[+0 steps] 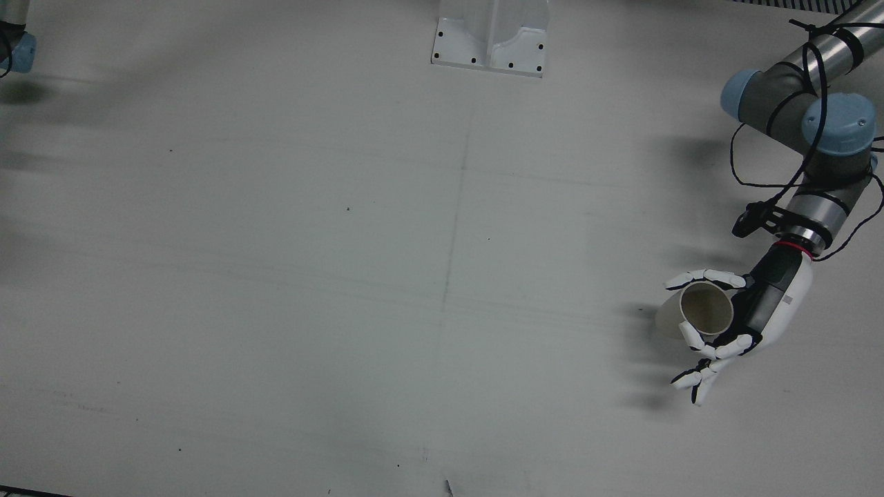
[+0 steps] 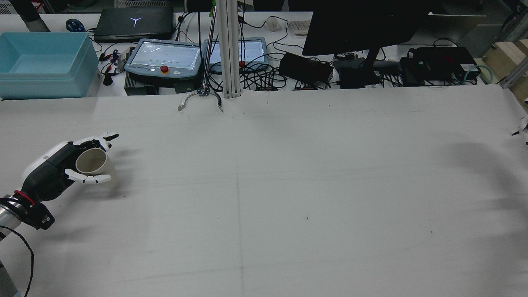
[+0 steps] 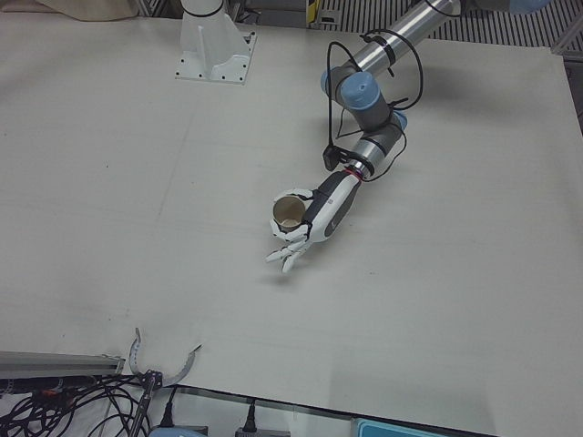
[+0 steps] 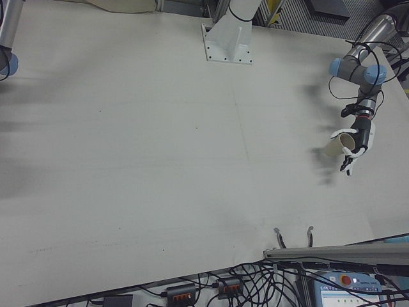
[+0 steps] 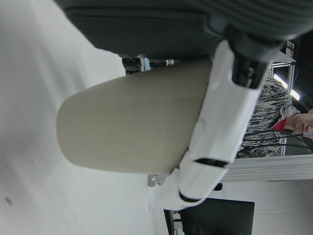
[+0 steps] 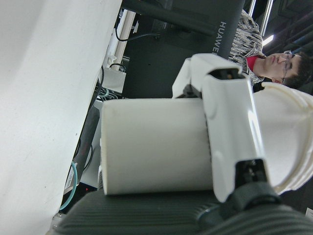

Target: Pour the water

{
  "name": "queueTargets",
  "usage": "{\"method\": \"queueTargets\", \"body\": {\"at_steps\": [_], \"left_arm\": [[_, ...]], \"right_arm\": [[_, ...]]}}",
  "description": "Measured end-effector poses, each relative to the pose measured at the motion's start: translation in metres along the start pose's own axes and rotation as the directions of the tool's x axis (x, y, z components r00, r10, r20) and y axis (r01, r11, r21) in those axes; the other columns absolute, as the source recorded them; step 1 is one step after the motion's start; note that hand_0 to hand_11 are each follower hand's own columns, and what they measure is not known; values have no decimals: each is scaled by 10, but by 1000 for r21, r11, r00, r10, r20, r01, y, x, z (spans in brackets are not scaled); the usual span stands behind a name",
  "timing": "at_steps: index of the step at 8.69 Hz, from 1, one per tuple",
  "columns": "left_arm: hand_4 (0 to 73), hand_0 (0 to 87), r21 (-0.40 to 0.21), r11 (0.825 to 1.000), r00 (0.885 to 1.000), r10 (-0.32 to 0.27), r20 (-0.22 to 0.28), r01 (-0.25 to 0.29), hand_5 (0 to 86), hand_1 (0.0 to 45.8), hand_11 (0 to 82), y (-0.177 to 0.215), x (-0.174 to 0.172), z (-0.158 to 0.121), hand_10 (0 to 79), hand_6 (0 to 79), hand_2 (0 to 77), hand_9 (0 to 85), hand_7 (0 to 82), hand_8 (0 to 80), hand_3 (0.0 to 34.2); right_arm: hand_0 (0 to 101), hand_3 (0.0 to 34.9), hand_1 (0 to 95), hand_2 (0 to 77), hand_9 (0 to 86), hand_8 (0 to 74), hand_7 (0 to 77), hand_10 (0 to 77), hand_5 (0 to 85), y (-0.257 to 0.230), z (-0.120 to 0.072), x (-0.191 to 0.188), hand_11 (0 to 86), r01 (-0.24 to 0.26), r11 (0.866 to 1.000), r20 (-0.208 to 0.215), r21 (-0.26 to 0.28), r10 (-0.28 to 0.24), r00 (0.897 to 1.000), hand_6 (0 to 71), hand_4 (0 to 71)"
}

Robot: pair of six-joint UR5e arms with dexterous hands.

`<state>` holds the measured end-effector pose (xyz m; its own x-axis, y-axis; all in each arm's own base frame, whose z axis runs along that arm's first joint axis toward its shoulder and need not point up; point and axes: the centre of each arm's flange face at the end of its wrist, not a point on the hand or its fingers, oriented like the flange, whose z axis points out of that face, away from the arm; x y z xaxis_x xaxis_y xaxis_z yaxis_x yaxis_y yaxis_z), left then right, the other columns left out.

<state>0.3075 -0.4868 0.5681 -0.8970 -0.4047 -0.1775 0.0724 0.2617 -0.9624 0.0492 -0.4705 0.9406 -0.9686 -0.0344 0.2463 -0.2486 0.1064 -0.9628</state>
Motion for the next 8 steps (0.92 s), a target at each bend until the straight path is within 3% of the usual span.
{"method": "queueTargets", "body": {"at_steps": [3,4,7,8], "left_arm": [[344,804,35,999,999,24,-34,-23,507,311,114,-64,13,-11,44,164,251,11,131,60,0],[344,804,44,999,999,29,-40,-27,507,311,114,-81,15,-14,44,164,251,11,131,60,0],[344,802,59,998,998,39,-38,-37,507,311,82,-105,13,-21,27,164,251,16,136,60,1],[344,800,59,998,999,39,-37,-37,507,305,65,-109,13,-26,16,147,256,16,120,27,5]], "right_arm": [[778,122,240,535,616,502,485,289,273,-13,-5,7,464,47,999,-13,20,-46,999,529,0],[713,122,240,535,616,502,485,305,273,-14,-7,7,475,52,998,-15,25,-52,999,535,0],[760,122,240,540,616,502,480,289,262,-20,-19,5,447,51,998,-16,37,-51,999,535,0],[795,122,240,524,616,518,464,185,235,-21,-22,4,365,44,998,-17,39,-43,999,469,0]]}}
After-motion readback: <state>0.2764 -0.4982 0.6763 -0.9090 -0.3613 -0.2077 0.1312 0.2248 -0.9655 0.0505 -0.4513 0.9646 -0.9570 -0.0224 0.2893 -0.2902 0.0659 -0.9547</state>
